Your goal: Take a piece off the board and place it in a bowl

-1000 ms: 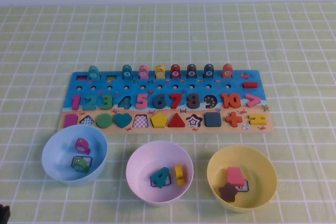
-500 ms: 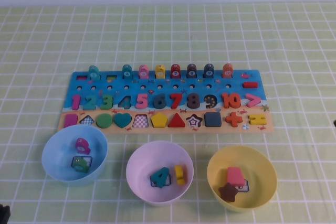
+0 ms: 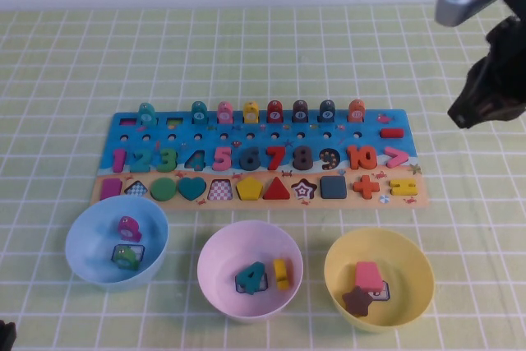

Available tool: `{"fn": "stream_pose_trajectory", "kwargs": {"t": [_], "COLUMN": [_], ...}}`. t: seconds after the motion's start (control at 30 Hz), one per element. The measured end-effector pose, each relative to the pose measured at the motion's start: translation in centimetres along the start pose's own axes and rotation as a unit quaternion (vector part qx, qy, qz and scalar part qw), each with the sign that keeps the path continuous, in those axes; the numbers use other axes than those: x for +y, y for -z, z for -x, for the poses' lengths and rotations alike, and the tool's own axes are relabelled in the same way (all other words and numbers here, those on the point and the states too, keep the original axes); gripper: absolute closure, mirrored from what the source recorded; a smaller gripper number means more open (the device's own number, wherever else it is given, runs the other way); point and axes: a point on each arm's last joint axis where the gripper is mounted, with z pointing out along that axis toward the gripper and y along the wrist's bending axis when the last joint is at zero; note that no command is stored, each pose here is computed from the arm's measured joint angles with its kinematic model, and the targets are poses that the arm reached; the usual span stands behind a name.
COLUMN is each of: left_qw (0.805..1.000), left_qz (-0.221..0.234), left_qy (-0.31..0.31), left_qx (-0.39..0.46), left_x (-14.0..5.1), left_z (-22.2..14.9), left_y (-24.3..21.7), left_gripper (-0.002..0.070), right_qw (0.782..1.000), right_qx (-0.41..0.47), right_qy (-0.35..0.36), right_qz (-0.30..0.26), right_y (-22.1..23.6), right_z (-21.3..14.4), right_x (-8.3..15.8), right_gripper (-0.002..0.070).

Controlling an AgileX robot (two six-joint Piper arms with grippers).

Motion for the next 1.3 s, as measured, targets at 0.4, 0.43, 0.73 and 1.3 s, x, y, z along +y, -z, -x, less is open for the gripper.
{"fn": "stream_pose_trajectory", "kwargs": {"t": [0.4, 0.43, 0.73, 1.3], "left_qw": [1.0, 1.0, 1.0, 1.0], "left_qz": [0.0, 0.0, 0.0, 0.0], "left_qy": [0.0, 0.0, 0.0, 0.0], "left_qx": [0.0, 0.0, 0.0, 0.0], "left_x": [0.0, 0.0, 0.0, 0.0], "left_z": [0.0, 0.0, 0.0, 0.0], "left_y": [0.0, 0.0, 0.0, 0.0], "left_gripper": [0.0678, 0.0678, 0.0678, 0.0678], "right_qw": [0.991, 0.99, 0.982, 0.987], "right_qx": [0.12, 0.13, 0.184, 0.163], "right_qy": [0.04, 0.041, 0.048, -0.008], "right_qz": [-0.032, -0.029, -0.008, 0.004], "right_y": [-10.2, -11.2, -16.3, -21.2], "right_z": [4.8, 4.7, 4.1, 4.2], "right_x": [-0.4, -0.4, -0.4, -0.3], "right_gripper": [0.0694, 0.0694, 0.0475, 0.0288]}}
